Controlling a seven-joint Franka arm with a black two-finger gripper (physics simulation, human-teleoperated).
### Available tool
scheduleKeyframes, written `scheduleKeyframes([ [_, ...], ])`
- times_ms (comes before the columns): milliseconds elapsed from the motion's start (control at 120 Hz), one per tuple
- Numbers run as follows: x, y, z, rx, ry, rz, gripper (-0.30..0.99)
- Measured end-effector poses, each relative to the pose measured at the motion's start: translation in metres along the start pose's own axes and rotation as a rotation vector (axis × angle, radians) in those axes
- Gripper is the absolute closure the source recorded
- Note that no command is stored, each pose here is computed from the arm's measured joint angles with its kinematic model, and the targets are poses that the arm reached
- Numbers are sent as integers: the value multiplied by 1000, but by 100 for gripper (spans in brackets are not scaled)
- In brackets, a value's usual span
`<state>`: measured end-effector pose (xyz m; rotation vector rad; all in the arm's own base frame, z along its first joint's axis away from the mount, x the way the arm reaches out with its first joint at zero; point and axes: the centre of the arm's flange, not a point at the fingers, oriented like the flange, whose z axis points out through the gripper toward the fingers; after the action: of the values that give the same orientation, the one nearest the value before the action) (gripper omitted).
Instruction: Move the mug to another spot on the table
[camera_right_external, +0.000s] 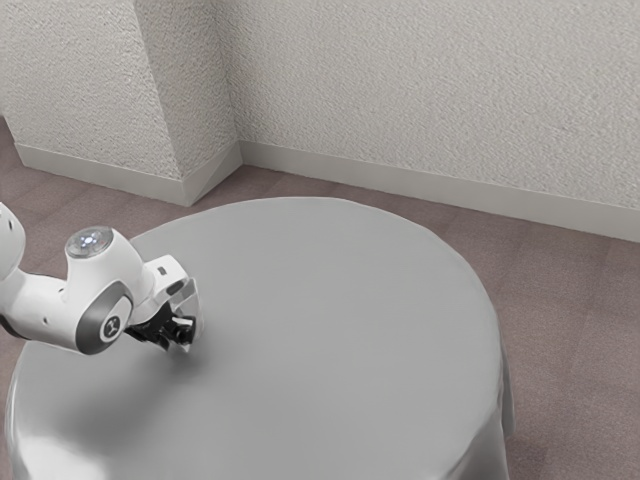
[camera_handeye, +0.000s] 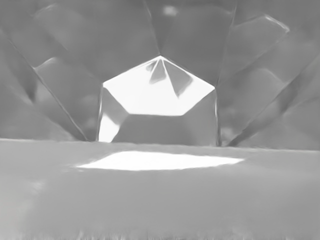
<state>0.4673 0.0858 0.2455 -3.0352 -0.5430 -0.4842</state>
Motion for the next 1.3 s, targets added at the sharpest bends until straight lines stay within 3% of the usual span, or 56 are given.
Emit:
scheduleKeyframes([
  [892,17,-2,-13,-9,116,46,71],
  [1050,17,12,-16,-19,134,111,73],
  [1300,12,73,-24,-72,172,248,74],
])
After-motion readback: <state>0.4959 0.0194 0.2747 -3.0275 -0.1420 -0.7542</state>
